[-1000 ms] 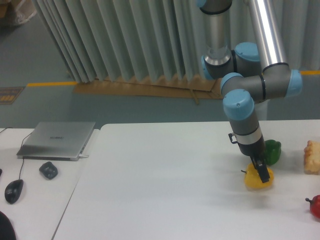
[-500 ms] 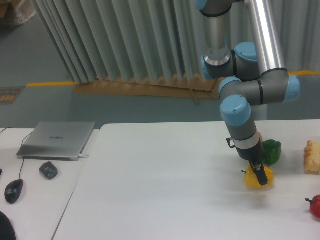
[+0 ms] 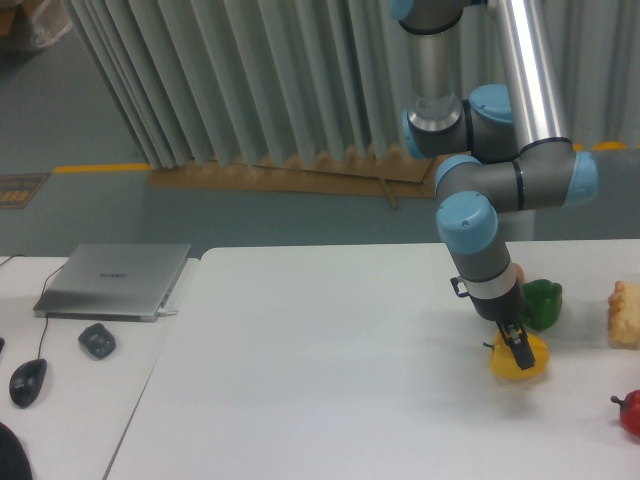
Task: Place the yellow pepper in a basket
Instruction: 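Close the gripper around the yellow pepper's body, then lift the held yellow pepper up off the table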
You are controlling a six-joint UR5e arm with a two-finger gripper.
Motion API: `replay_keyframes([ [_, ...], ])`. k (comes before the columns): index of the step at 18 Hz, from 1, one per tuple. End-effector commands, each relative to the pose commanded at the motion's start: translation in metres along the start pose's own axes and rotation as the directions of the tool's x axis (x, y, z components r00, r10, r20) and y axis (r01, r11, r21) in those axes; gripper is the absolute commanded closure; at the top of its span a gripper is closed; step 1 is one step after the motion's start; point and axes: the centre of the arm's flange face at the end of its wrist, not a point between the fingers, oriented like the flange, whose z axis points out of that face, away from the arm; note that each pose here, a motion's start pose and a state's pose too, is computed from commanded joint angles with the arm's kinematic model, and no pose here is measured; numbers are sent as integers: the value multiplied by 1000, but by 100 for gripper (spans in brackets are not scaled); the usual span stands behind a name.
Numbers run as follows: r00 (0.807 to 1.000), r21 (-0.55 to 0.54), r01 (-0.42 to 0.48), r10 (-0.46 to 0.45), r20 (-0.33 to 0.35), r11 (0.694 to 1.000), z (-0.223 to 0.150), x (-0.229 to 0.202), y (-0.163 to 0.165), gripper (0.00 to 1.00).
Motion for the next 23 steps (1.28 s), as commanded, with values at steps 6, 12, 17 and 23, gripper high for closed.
replay_keyframes([
  [6,1000,14,21,-21,6,1000,-34,0,18,62],
  [12,996,94,68,-63,-55,993,-62,-6,51,62],
  [17,991,159,116,-104,-84,980,-92,-7,81,62],
  [23,991,183,81,-60,-120,980,-111,-7,145,62],
])
